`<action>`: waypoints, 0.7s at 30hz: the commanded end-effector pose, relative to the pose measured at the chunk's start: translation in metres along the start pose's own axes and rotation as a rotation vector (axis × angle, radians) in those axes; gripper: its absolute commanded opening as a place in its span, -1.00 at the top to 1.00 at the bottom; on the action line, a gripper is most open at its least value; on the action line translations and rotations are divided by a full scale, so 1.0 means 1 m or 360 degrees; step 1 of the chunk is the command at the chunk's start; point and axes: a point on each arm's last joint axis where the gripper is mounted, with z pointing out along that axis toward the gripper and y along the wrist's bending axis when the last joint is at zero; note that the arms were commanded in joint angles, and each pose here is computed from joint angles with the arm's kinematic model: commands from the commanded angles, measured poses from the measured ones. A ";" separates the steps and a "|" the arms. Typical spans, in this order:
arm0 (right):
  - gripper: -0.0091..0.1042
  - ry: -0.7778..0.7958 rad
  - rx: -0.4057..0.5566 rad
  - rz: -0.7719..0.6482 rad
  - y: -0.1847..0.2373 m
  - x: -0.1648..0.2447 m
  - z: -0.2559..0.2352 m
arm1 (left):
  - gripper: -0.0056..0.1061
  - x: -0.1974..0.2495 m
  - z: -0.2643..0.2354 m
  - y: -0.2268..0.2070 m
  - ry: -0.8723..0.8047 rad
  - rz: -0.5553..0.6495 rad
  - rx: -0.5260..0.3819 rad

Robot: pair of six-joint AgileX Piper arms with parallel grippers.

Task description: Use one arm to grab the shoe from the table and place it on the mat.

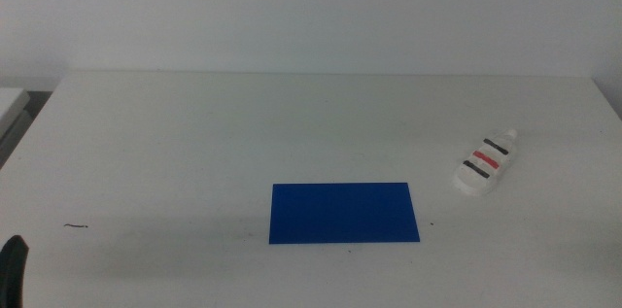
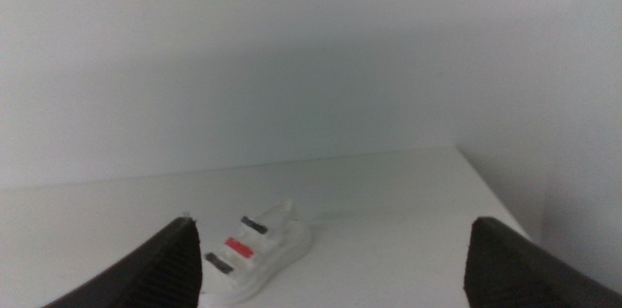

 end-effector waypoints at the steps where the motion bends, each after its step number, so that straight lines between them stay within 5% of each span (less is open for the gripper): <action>1: -0.78 -0.0004 0.0009 -0.0078 -0.001 0.001 0.000 | -0.78 0.000 0.000 0.000 -0.0007 -0.0011 -0.0002; 9: -0.78 0.0128 0.0015 -0.0159 -0.001 0.003 -0.002 | -0.78 0.000 0.000 0.000 -0.0007 -0.0011 -0.0002; 21: -0.78 0.0856 0.0005 -0.0157 0.013 -0.113 0.039 | -0.78 0.000 0.000 0.000 -0.0007 -0.0011 -0.0002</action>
